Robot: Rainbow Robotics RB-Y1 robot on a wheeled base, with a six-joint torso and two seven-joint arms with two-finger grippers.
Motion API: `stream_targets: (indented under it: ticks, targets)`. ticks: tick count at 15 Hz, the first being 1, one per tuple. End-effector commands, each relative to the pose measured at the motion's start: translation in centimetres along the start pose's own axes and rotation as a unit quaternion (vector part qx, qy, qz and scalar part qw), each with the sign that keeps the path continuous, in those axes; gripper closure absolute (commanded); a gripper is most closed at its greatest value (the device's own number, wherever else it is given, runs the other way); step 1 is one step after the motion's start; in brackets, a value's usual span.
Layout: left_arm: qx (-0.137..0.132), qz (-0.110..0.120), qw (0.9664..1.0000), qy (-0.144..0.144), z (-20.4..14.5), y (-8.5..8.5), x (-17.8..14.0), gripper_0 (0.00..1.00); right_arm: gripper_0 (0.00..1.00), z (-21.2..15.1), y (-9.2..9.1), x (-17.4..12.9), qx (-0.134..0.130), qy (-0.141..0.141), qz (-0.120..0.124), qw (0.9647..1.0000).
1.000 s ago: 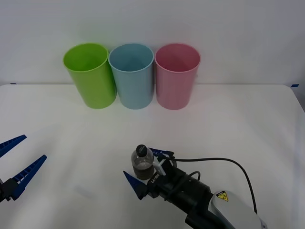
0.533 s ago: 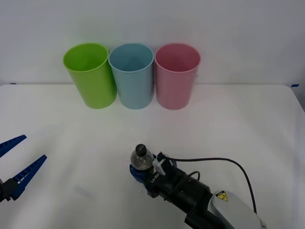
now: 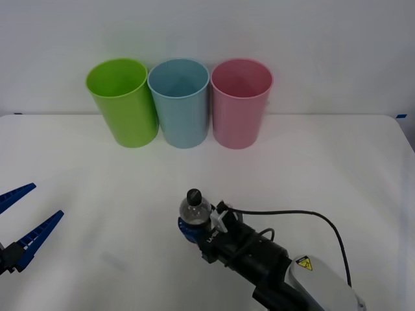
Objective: Grasp the object on the table and drop it into the matching bin: aluminum can to the light blue bin, PET bottle to the pink bin.
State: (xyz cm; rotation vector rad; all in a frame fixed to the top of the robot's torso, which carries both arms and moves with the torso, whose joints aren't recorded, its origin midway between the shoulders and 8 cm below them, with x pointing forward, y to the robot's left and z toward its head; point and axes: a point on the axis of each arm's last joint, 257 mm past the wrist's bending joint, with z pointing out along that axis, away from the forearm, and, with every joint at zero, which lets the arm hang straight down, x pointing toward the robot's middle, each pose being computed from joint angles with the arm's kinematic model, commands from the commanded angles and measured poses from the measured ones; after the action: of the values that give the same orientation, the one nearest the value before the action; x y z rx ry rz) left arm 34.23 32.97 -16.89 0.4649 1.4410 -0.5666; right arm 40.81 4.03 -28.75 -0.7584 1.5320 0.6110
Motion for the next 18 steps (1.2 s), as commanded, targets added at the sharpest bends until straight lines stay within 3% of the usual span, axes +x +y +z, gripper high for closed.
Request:
stream_targets:
  ticks: [1, 9, 14, 18]
  targets:
    - [0.000, 0.000, 1.0000, 0.000, 0.0, 0.0, 0.0, 0.00, 1.00, -0.5, -1.6, -1.5, 0.017, -0.010, -0.008, 0.9998]
    - [0.000, 0.000, 1.0000, 0.000, 0.0, 0.0, 0.0, 0.00, 1.00, -4.2, -7.1, -8.7, 0.045, -0.063, -0.027, 0.9966]
    - [0.000, 0.000, 1.0000, 0.000, 0.0, 0.0, 0.0, 0.00, 1.00, -6.8, -9.3, -13.1, 0.039, -0.089, 0.011, 0.9952]
    - [0.000, 0.000, 1.0000, 0.000, 0.0, 0.0, 0.0, 0.00, 1.00, -8.7, -11.3, -16.4, 0.039, -0.102, 0.013, 0.9939]
